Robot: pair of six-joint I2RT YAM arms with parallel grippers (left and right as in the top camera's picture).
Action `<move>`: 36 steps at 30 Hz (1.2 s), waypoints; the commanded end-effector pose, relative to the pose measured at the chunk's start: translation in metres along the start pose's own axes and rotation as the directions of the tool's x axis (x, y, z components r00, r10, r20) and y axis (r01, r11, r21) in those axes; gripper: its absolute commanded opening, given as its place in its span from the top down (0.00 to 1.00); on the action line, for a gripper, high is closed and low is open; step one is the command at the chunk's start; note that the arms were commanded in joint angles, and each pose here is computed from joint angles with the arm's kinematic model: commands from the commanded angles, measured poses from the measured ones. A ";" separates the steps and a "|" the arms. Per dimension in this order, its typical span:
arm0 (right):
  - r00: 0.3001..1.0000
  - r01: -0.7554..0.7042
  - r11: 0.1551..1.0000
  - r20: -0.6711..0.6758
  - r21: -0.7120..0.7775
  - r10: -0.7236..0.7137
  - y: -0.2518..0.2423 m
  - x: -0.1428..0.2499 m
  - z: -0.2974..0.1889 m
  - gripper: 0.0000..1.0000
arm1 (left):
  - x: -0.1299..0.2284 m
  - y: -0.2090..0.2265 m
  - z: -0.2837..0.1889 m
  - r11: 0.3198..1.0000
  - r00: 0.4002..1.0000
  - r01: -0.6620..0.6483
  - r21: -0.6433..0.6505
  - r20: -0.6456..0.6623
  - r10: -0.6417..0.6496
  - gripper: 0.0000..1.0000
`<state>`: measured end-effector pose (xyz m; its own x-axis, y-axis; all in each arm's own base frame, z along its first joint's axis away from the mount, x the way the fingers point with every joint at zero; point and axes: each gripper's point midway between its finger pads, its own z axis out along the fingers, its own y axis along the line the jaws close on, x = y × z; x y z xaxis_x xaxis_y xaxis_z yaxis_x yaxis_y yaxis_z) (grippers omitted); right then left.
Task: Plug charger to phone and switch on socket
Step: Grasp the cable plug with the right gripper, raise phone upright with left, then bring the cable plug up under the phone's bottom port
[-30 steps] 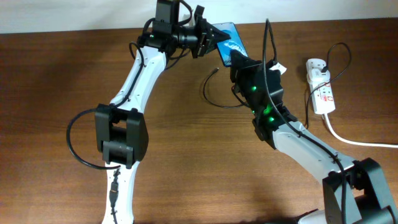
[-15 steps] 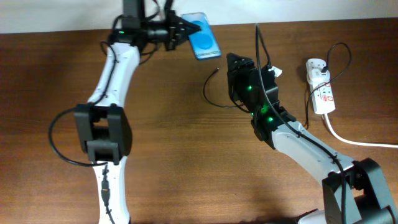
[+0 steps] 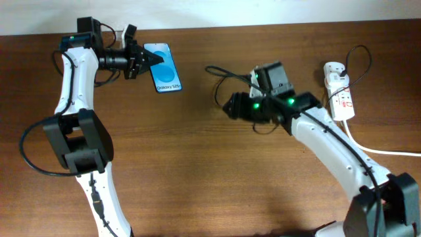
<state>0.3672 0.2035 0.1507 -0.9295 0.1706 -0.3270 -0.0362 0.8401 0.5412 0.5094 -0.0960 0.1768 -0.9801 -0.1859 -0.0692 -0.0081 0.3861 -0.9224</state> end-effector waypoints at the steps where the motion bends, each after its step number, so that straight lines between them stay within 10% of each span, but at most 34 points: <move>1: 0.992 0.068 0.997 0.108 0.042 -0.072 0.024 -0.051 -0.028 0.39 | 0.001 -0.013 -0.005 0.997 0.998 -0.068 0.045 0.003 0.068 1.00; 7: 0.993 -0.122 0.975 0.017 0.188 0.121 0.004 -0.124 0.077 0.48 | 0.001 -0.013 -0.005 0.997 0.998 -0.068 0.045 0.003 0.067 1.00; 22: 0.938 -0.342 0.886 0.052 0.314 0.343 -0.080 -0.101 0.203 0.74 | 0.002 -0.013 -0.004 0.997 0.998 -0.067 0.045 0.000 0.067 1.00; 26: 0.936 -0.338 0.880 0.028 0.334 0.350 -0.086 -0.092 0.207 0.95 | 0.003 -0.013 -0.004 0.997 0.998 -0.059 0.044 -0.004 0.059 1.00; 29: 0.978 -0.173 0.932 -0.060 0.317 0.202 -0.082 -0.087 0.206 0.96 | 0.003 -0.012 -0.004 0.998 0.998 -0.058 0.040 -0.004 0.058 1.00; 31: 0.975 0.040 0.998 -0.222 0.038 -0.031 -0.042 -0.080 0.192 0.96 | 0.003 -0.012 -0.004 0.998 0.998 -0.058 0.040 -0.004 0.058 1.00; 36: 0.941 0.256 0.951 -0.182 -0.171 -0.286 0.004 -0.098 0.108 0.96 | 0.003 -0.012 -0.004 0.998 0.998 -0.058 0.037 -0.004 0.058 1.00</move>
<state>0.4975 0.2441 0.0354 -0.9792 -0.1033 -0.1746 -0.1837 0.8166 0.5472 0.5063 -0.0968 0.1766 -0.9818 -0.1670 -0.0906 0.0188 0.3892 -0.9210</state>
